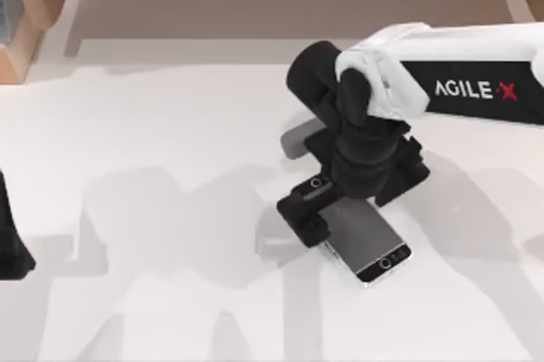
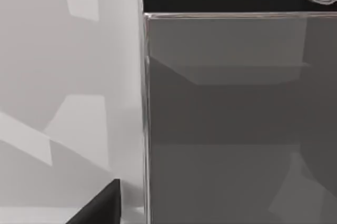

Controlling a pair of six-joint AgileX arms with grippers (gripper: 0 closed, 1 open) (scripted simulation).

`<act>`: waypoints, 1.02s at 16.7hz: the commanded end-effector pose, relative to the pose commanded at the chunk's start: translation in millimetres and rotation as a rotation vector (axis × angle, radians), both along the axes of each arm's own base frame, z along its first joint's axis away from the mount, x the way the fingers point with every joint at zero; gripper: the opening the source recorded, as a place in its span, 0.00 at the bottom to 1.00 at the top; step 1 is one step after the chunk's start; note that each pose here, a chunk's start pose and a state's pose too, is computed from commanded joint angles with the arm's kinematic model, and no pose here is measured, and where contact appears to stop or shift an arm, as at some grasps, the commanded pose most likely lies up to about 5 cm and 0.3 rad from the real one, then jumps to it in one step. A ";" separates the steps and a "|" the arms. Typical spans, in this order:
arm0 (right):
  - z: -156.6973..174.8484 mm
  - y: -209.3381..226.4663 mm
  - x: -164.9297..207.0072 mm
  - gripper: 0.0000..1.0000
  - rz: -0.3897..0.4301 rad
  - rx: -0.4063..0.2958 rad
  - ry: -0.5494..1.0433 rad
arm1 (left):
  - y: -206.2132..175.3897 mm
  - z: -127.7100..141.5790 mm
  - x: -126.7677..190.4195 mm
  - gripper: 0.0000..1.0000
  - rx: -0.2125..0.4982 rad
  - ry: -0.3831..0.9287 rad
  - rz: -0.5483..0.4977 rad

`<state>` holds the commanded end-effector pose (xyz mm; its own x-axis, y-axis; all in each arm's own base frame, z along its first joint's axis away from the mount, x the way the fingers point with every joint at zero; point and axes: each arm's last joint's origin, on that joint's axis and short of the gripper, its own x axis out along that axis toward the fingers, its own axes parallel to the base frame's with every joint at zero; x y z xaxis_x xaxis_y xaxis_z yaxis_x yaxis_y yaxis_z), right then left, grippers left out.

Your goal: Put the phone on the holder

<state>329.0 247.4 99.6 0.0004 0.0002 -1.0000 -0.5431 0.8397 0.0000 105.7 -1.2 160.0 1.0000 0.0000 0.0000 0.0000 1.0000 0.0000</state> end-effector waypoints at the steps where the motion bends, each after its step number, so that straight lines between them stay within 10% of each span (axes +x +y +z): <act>1: -0.5 0.0 -0.1 1.00 0.000 0.000 0.000 | 0.0 0.0 0.0 1.00 0.000 0.000 0.000; 4: -0.5 0.0 -0.1 1.00 0.000 0.000 0.000 | 0.0 0.0 0.0 1.00 0.000 0.000 0.000; 17: -0.5 0.0 -0.1 0.02 0.000 0.000 0.000 | 0.0 0.0 0.0 1.00 0.000 0.000 0.000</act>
<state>328.9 247.4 99.1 0.0000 0.0000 -1.0000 -0.5431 0.8396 -0.0001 105.7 -1.2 160.0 1.0000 0.0000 0.0000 0.0000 1.0000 0.0000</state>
